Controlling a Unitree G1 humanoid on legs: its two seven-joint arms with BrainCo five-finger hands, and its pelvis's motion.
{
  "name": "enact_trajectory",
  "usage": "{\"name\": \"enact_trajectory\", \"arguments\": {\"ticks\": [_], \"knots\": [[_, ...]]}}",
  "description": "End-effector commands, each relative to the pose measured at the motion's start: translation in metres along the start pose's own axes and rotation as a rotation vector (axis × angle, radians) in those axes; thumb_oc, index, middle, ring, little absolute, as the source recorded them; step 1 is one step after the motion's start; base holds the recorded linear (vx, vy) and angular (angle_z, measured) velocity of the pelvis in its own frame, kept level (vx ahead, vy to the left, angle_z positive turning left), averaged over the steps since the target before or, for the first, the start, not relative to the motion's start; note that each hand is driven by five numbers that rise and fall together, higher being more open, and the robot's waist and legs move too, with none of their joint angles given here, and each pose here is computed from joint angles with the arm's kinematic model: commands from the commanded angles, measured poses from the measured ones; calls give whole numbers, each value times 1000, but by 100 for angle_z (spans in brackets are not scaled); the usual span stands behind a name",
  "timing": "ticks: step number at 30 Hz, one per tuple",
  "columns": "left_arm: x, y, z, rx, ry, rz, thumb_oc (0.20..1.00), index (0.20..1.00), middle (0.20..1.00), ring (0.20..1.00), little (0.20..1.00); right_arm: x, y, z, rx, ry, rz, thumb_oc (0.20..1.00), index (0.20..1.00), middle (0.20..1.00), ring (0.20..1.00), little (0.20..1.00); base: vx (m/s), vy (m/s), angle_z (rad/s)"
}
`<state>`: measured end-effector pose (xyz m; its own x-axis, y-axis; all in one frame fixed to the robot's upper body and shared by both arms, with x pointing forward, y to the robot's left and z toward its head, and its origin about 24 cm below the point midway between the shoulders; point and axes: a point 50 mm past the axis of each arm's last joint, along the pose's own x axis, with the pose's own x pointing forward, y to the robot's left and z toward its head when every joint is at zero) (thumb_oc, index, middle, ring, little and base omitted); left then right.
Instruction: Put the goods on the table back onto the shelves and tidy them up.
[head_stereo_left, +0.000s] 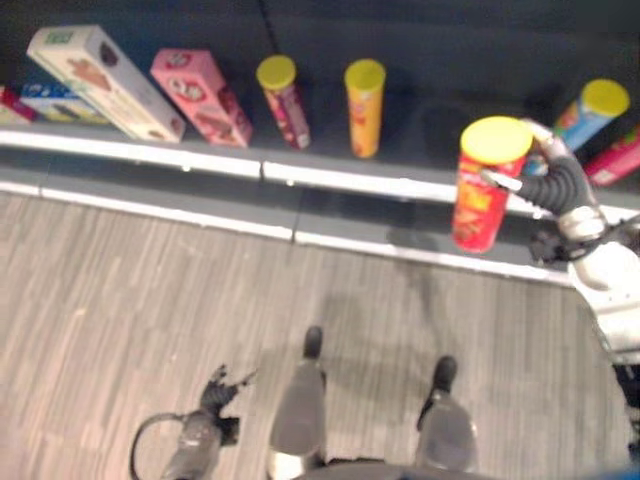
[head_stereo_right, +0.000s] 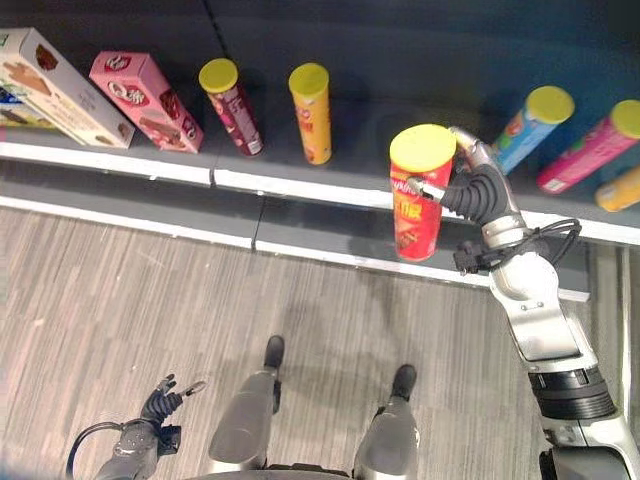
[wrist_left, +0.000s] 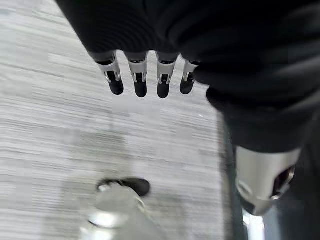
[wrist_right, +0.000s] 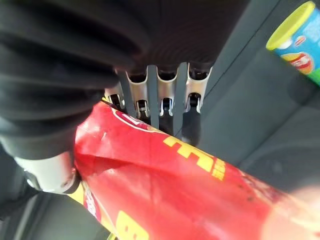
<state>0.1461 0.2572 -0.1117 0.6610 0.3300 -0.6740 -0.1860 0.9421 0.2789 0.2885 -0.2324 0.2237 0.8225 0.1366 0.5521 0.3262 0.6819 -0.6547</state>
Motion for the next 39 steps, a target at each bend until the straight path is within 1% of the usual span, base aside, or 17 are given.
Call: {"name": "enact_trajectory", "arguments": {"ticks": [1,4,6,7,9,18,27,28,39], "knots": [[-6,31,-3,62,-34,100,1000,1000,1000,1000,1000,25,-28,21,-167,-120,-291,200,200,200,200,200,-45,-7,17],[-7,30,3,61,-68,104,1000,1000,1000,1000,1000,38,-44,23,-264,-126,-443,200,200,200,200,200,-35,-21,18],[-8,26,5,59,-84,99,1000,1000,1000,1000,1000,39,-52,31,-276,-153,-537,200,200,200,200,200,-28,-7,27],[-8,26,5,59,-84,99,1000,1000,1000,1000,1000,39,-52,31,-276,-153,-537,200,200,200,200,200,-24,-3,23],[-8,24,8,55,-98,100,1000,1000,1000,1000,1000,43,-60,34,-328,-160,-594,200,200,200,200,200,-38,-13,14],[-7,7,25,45,-175,74,1000,1000,1000,1000,1000,60,-79,55,-340,-211,-822,200,200,200,200,200,-33,-4,7],[-7,3,30,45,-199,69,1000,1000,1000,1000,1000,62,-81,53,-361,-186,-863,200,200,200,200,200,0,0,0],[-7,-2,32,53,-211,55,1000,1000,1000,1000,1000,57,-84,44,-358,-139,-905,200,200,200,200,200,0,0,0],[-8,-9,38,82,-247,28,1000,1000,1000,1000,1000,58,-89,17,-369,-13,-920,200,200,200,200,200,-3,1,0]]}}
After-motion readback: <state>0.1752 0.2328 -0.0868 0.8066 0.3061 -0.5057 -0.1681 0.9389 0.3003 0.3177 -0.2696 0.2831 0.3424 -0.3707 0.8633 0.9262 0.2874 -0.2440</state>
